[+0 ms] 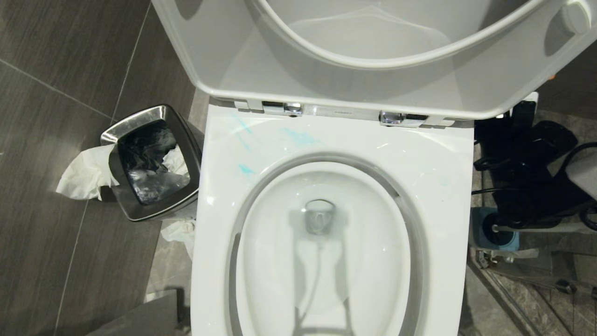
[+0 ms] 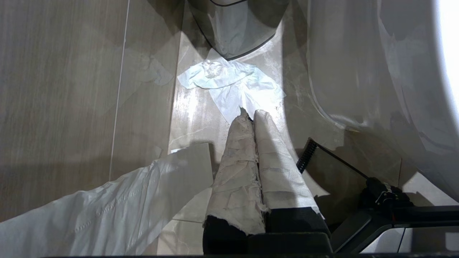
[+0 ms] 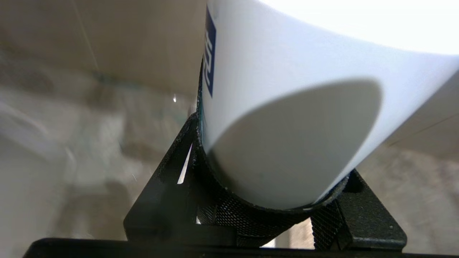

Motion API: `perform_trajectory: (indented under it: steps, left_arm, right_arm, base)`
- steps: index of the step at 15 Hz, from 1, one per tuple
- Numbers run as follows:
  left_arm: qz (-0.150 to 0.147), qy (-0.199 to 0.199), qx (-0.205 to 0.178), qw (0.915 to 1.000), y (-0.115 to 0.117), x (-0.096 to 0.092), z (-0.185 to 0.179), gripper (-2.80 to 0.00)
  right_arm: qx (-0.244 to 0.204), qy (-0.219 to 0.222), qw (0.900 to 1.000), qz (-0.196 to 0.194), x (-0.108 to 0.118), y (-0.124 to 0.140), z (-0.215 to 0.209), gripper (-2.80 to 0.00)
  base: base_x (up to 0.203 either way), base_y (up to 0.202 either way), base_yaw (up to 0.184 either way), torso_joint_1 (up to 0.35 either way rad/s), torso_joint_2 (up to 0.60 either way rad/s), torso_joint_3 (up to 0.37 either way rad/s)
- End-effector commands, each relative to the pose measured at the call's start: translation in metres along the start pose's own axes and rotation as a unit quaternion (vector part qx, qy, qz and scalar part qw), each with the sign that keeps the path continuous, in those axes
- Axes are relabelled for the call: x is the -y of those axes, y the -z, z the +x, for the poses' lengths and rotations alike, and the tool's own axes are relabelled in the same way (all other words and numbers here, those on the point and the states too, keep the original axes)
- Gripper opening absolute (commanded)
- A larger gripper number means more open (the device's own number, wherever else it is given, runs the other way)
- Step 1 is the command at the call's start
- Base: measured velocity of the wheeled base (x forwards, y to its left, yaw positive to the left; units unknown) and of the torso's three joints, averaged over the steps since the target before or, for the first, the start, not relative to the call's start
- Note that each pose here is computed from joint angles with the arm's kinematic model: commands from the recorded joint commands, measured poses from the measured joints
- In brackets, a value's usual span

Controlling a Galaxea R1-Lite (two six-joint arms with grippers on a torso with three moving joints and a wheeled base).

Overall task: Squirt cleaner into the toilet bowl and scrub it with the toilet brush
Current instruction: Pour in the cleaning agent

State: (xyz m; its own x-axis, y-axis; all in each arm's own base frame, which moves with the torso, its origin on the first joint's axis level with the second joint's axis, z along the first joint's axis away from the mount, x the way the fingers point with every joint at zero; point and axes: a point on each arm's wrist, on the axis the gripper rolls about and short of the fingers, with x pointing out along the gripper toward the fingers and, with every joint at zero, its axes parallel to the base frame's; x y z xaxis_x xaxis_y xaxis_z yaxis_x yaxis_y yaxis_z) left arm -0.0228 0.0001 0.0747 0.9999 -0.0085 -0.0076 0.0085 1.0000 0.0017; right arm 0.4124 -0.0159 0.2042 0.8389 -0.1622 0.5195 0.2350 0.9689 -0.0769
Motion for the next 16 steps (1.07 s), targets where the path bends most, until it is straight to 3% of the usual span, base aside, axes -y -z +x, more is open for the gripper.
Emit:
perform_trajectory:
  steps: [1,12,16]
  left_arm:
    - [0.0,0.0,-0.001,1.0,0.0,0.0,0.0,-2.8]
    - [0.0,0.0,-0.001,1.0,0.0,0.0,0.0,-2.8]
    - [0.0,0.0,-0.001,1.0,0.0,0.0,0.0,-2.8]
  right_arm:
    - [0.046,0.006,0.999,0.012,0.011,-0.072,-0.013,-2.8]
    - [-0.001,-0.005,1.0,-0.004,0.056,-0.236,-0.105,-2.8]
    - [-0.041,-0.026,0.999,-0.017,0.068,-0.271,-0.151,-2.8]
  base:
    - [0.0,0.0,0.0,0.0,0.0,0.0]
    - [0.0,0.0,0.0,0.0,0.0,0.0]
    - [0.0,0.0,0.0,0.0,0.0,0.0]
